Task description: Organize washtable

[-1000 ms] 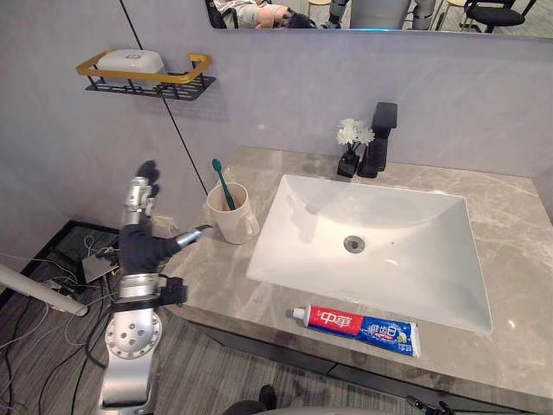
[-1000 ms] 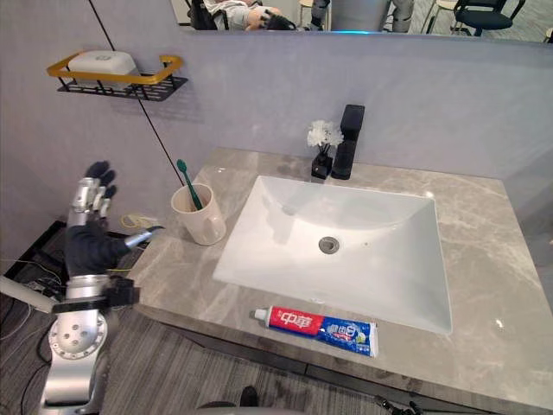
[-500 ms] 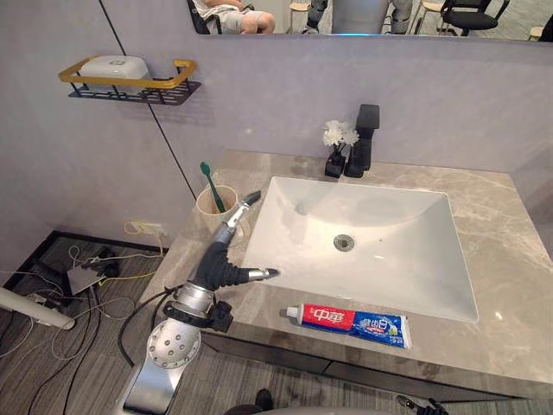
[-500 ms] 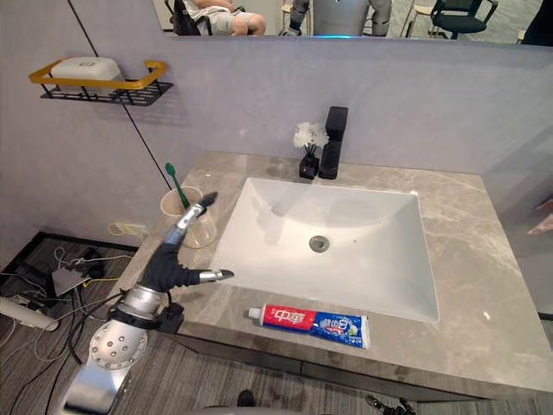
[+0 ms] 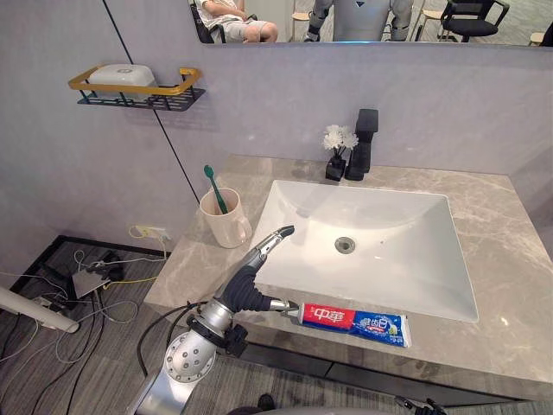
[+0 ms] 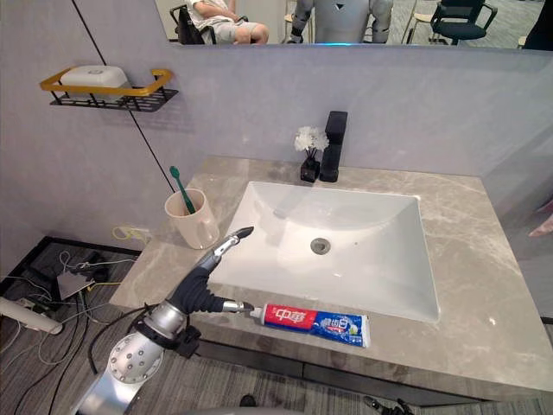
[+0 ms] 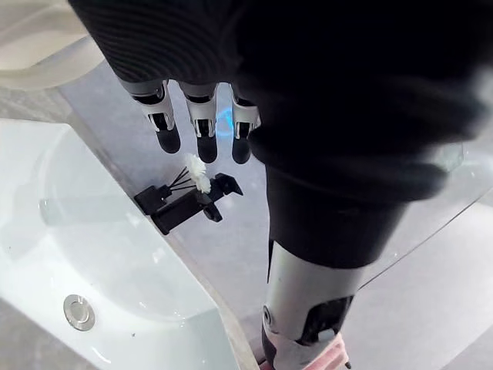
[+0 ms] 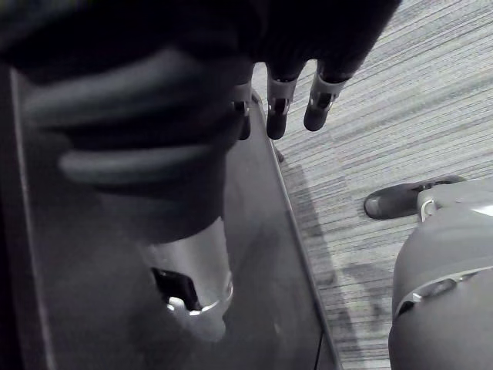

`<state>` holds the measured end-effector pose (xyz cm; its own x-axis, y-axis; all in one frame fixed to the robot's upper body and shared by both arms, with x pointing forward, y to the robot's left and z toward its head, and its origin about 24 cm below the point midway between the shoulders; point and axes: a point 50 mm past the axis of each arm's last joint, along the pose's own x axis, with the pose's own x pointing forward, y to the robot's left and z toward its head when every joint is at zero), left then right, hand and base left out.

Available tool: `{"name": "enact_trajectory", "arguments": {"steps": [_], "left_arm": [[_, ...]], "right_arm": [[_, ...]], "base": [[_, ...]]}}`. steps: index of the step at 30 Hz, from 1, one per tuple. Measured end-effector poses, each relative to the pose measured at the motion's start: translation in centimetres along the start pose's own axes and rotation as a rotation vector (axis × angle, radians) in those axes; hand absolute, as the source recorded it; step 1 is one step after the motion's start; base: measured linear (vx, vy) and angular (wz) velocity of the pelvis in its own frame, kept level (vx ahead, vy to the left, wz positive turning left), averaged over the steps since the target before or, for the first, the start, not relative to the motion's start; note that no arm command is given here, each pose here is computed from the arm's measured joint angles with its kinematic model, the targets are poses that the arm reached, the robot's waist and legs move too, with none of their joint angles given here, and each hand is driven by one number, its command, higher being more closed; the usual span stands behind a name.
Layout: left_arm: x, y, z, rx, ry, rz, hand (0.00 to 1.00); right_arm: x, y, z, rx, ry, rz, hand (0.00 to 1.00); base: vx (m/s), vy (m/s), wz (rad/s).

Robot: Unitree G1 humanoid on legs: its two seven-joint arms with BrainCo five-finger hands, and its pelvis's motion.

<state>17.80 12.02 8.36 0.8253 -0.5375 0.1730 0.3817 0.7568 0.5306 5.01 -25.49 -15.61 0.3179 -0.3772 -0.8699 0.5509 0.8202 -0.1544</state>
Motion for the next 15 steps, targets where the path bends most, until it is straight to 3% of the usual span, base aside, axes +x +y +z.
{"name": "enact_trajectory", "arguments": {"steps": [15], "left_arm": [[-0.1, -2.5, -1.0, 0.115, 0.056, -0.123, 0.00]], "right_arm": [[-0.4, -0.8, -1.2, -0.010, 0.031, -0.017, 0.00]], "base": [[-0.04, -0.022, 0.08]]}}
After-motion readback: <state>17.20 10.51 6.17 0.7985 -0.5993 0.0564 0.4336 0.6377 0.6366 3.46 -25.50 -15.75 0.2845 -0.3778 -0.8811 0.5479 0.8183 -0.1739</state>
